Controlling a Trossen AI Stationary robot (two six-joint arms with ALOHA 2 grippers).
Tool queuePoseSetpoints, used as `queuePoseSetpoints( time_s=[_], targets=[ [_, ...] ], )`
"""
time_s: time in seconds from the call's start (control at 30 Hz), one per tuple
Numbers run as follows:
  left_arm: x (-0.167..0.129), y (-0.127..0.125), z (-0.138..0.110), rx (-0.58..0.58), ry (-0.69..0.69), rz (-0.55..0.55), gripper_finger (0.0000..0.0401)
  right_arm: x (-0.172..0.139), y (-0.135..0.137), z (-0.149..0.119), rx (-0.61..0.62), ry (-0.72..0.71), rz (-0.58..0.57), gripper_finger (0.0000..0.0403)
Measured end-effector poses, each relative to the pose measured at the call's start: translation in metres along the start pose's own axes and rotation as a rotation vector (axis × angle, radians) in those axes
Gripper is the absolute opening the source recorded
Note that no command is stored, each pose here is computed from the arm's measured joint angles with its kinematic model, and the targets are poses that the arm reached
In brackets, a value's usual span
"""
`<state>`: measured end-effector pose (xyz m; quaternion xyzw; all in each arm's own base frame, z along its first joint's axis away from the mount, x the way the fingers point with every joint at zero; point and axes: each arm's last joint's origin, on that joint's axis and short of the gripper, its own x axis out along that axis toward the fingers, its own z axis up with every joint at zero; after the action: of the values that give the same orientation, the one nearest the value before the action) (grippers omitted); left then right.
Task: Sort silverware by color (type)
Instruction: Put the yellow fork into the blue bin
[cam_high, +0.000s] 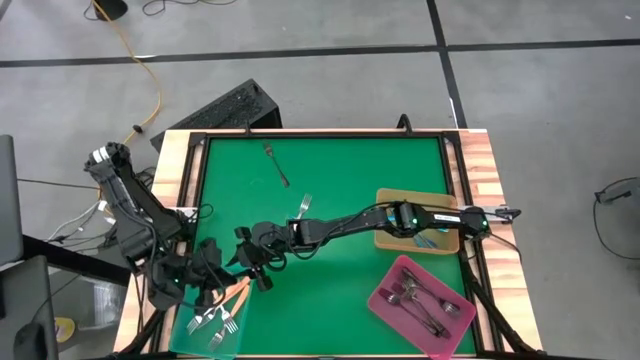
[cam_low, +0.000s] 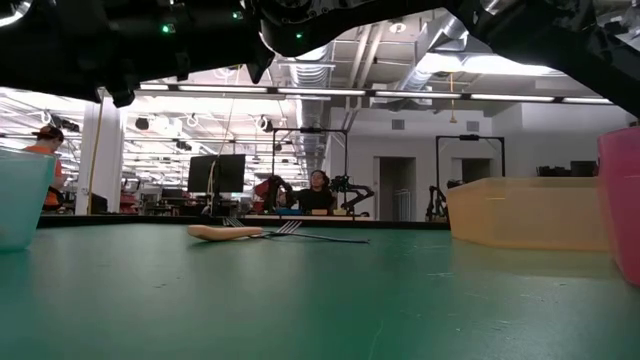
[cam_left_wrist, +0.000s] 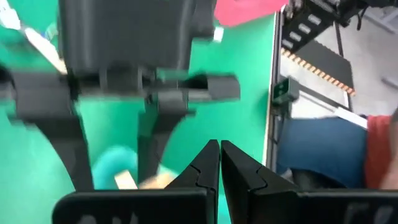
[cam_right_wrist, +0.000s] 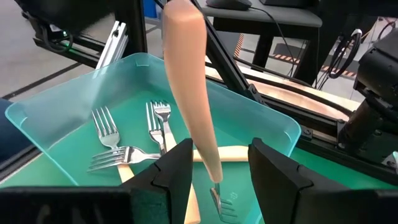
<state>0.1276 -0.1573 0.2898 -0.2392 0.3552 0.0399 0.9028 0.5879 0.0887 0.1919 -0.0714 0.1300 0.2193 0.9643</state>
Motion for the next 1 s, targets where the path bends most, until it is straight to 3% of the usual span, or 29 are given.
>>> queuePoseSetpoints(
  time_s=[0.43, 0.73, 1.0],
  targets=[
    [-0.006, -0.004, -0.013, -0.191, 0.189, -0.055, 0.0000, 0.001, 0.002, 0.000, -0.051, 0.000, 0.005, 0.0175],
    [-0.033, -0.008, 0.016, -0.023, -0.160, 0.044, 0.0000, 0.001, 0.003, 0.000, -0.052, 0.000, 0.005, 0.0175],
    [-0.014, 0.015, 0.015, -0.035, -0.083, 0.213, 0.0000, 0.001, 0.003, 0.000, -0.052, 0.001, 0.006, 0.0175]
  ],
)
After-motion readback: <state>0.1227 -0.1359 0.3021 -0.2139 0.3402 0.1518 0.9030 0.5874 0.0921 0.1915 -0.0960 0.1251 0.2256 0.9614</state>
